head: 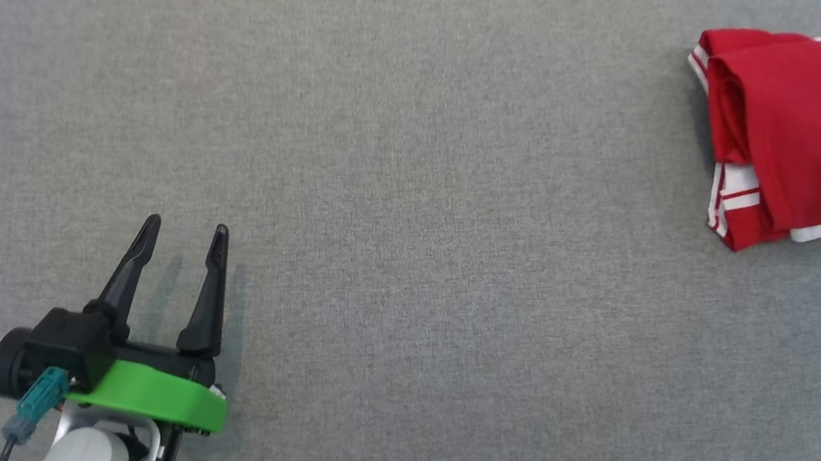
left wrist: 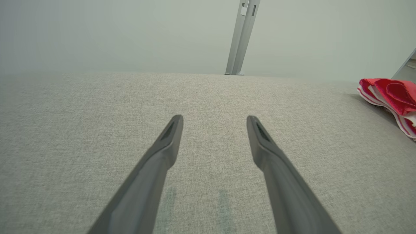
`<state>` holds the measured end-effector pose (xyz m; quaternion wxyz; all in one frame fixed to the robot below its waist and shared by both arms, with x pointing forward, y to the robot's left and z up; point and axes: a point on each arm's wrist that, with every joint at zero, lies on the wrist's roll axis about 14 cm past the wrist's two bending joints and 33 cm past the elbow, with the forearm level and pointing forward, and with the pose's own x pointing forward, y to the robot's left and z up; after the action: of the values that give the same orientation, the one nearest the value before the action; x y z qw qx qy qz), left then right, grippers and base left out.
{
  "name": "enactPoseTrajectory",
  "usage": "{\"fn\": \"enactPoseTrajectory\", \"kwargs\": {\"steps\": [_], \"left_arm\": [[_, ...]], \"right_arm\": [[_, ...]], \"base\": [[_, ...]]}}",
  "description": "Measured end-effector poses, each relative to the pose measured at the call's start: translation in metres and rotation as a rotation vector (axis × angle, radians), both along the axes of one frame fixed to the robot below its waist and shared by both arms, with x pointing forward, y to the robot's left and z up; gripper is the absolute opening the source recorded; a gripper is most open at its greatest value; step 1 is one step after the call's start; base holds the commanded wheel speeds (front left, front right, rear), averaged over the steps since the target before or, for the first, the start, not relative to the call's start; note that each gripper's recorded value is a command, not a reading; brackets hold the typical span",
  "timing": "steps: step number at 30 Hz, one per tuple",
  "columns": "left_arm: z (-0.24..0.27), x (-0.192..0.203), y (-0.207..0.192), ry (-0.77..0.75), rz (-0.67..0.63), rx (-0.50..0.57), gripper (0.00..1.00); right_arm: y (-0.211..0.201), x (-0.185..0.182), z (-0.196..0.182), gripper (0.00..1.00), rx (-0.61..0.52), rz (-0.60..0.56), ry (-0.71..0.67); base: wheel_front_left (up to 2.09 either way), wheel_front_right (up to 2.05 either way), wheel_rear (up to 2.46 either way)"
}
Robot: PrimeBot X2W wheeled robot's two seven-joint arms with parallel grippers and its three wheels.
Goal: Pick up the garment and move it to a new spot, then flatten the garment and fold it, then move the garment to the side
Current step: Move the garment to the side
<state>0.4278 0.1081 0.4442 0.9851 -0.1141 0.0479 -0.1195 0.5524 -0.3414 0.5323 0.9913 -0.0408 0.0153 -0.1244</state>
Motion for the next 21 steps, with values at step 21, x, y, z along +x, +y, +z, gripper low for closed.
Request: {"fn": "enactPoseTrajectory", "kwargs": {"steps": [21], "left_arm": [[0.044,-0.059,0.057,-0.074,0.267,-0.022,1.0]], "right_arm": [[0.188,-0.11,0.026,1.0,0.249,0.398,-0.235]], "base": [[0.0,0.0,0.0]]}}
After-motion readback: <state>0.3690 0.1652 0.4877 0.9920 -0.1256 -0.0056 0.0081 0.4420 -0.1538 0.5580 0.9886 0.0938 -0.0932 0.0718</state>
